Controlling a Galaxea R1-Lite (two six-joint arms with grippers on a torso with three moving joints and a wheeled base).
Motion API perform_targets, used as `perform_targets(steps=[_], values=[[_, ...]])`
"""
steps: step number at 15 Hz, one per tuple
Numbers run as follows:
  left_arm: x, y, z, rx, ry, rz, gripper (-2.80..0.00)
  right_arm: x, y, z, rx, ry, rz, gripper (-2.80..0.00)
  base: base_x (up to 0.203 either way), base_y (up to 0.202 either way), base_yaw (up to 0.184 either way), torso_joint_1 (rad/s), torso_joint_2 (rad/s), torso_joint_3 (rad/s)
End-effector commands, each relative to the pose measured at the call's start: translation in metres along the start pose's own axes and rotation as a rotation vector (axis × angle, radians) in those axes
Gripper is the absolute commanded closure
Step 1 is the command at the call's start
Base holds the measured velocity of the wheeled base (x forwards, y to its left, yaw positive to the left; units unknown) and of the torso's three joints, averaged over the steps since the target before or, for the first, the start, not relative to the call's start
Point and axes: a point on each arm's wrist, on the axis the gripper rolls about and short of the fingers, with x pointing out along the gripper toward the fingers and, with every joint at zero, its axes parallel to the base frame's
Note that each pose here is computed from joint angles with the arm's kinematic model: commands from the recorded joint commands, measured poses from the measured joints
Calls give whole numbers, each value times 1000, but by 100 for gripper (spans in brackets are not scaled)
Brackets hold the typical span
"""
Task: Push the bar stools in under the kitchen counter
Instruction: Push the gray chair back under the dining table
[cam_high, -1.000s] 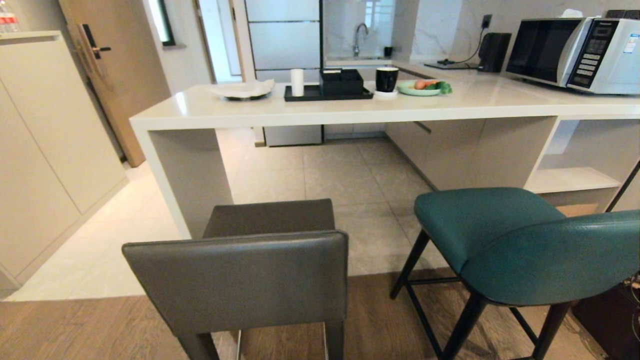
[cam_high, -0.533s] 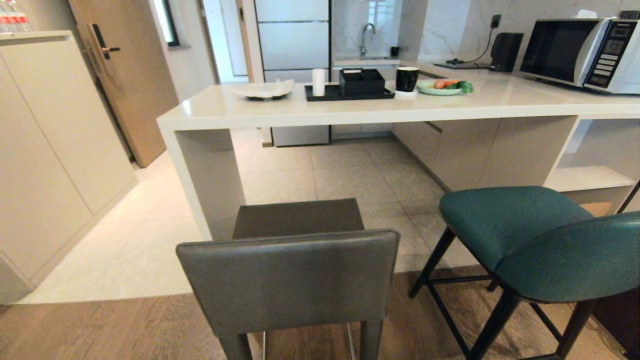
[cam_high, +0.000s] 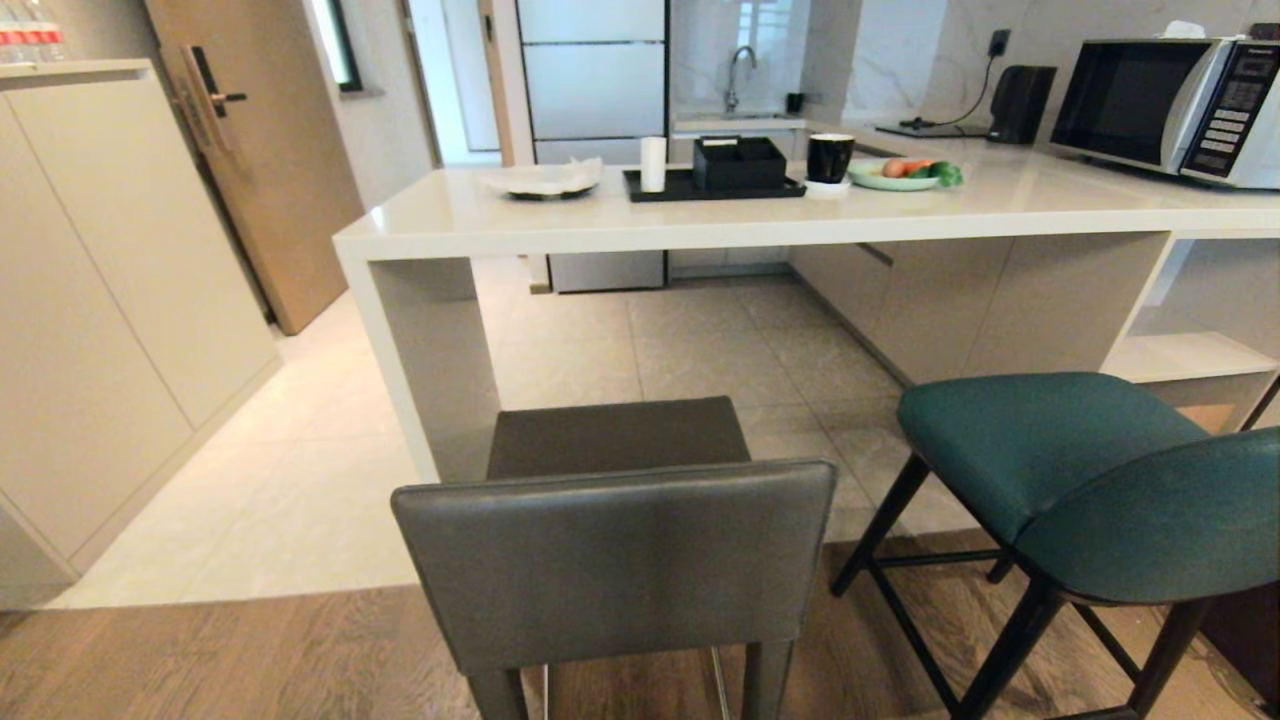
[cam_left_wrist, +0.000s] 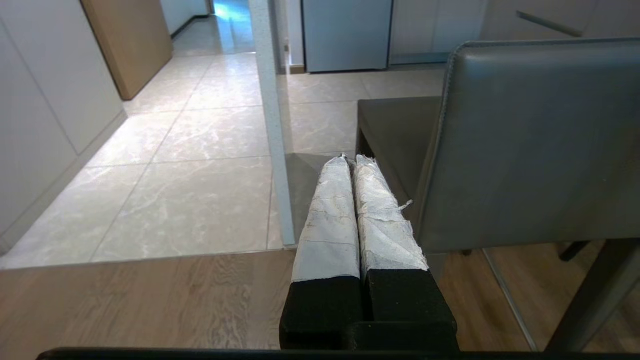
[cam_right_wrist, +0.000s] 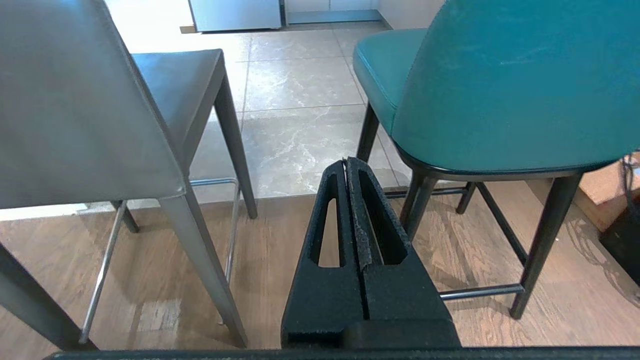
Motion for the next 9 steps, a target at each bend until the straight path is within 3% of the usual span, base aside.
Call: perform_targets(steps=[1, 7, 9], values=[[2, 0, -11, 0, 40, -1, 0, 0, 0, 0, 1, 2, 0, 0, 0, 0, 0, 0, 0, 0], [3, 0, -11, -6, 82, -1, 0, 0, 0, -1, -2, 21, -3, 0, 0, 0, 0, 0, 0, 0], [8, 0, 14, -43, 105, -2, 0, -3, 0, 8, 0, 38, -12, 0, 0, 0, 0, 0, 0, 0]])
